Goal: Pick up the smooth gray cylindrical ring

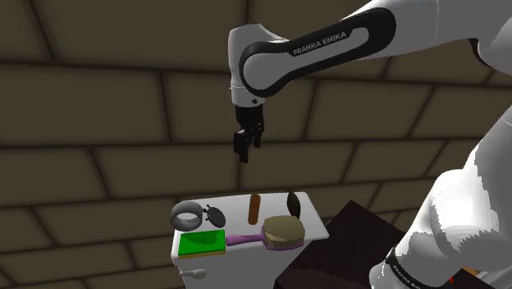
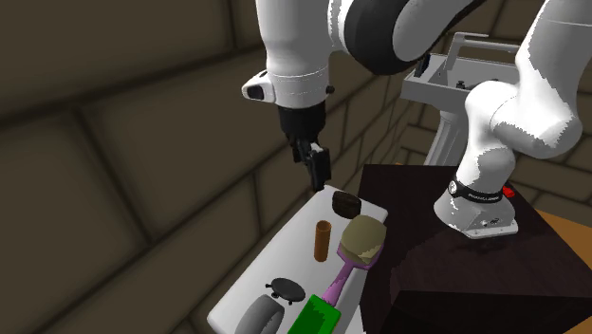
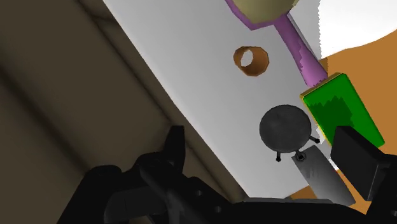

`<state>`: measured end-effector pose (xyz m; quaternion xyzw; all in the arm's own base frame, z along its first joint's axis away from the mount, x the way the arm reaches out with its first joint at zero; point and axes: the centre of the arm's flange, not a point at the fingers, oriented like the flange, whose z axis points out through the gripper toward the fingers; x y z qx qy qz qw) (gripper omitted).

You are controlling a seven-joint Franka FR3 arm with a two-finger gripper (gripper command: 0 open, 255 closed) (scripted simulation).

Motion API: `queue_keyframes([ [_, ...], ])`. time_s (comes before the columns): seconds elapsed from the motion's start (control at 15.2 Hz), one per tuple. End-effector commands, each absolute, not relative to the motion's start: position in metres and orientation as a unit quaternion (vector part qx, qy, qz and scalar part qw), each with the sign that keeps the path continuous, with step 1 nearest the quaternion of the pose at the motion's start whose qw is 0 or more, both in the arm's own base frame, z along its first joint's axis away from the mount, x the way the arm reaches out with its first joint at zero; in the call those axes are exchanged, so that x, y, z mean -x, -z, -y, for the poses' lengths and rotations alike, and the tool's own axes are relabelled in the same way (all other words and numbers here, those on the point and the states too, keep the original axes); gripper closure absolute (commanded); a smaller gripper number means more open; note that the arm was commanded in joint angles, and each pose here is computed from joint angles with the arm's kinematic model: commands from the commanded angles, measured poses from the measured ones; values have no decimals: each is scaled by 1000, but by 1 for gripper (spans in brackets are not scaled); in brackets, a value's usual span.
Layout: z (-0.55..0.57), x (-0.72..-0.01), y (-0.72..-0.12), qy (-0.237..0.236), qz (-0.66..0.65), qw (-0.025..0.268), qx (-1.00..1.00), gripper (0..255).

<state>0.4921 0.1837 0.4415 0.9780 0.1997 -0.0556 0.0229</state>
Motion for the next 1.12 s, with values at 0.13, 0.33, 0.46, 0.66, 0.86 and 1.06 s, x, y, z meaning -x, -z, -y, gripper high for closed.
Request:
queue_keyframes([
  [0.13, -221, -518, -406, 60, -243, 23, -968, 0],
  [0.33, -250, -535, -383, 63, -275, 23, -959, 0],
  [0.46, -269, -545, -367, 65, -295, 23, -953, 0],
  [0.66, -300, -558, -344, 67, -327, 23, -942, 0],
  [0.86, -331, -569, -320, 70, -357, 24, -931, 0],
  [1.06, -362, -578, -297, 73, -388, 24, -919, 0],
])
